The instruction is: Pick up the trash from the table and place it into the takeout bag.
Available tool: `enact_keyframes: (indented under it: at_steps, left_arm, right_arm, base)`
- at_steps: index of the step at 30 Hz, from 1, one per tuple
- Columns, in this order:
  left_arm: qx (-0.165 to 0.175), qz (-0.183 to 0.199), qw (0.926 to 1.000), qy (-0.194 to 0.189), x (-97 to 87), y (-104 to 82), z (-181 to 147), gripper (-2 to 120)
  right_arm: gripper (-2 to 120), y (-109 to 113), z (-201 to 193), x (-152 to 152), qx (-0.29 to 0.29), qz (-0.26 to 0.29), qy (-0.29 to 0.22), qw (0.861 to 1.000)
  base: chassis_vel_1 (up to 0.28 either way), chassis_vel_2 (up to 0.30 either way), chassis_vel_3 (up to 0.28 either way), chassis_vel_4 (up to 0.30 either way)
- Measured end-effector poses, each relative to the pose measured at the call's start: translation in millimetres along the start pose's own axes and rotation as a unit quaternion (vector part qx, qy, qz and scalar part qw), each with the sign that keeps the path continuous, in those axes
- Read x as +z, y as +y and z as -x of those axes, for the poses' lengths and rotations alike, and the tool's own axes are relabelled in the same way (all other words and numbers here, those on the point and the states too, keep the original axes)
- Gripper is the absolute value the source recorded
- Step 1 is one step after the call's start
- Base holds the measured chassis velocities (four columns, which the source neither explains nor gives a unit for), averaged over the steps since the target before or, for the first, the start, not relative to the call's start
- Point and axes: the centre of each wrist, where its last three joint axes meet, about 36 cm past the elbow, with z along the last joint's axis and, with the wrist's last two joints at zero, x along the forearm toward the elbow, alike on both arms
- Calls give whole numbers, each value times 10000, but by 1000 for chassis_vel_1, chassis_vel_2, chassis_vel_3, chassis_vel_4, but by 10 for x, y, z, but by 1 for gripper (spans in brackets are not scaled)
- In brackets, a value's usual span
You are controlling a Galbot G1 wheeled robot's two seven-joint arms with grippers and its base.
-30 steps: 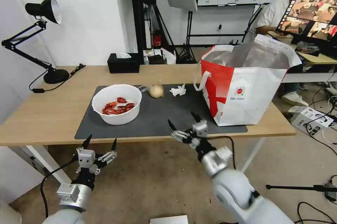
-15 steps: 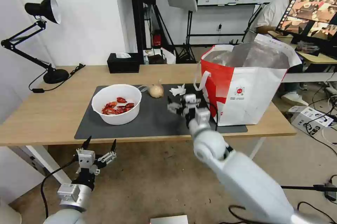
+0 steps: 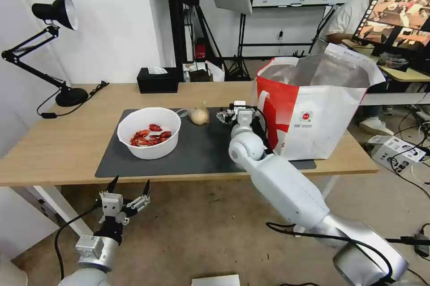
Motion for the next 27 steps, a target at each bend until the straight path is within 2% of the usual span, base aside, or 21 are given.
enact_keyframes:
  at_steps: [13, 27]
  left_arm:
    - [29, -3, 10000, 32, 6, -12, -23, 100]
    - [109, -27, 9999, 50, 41, -80, -2, 100]
  right_arm:
    - [100, 65, 215, -13, -5, -110, 266, 9996]
    - [100, 17, 333, -97, -97, -274, 573, 9979]
  base:
    - [0, 0, 0, 0]
    - [0, 0, 0, 0]
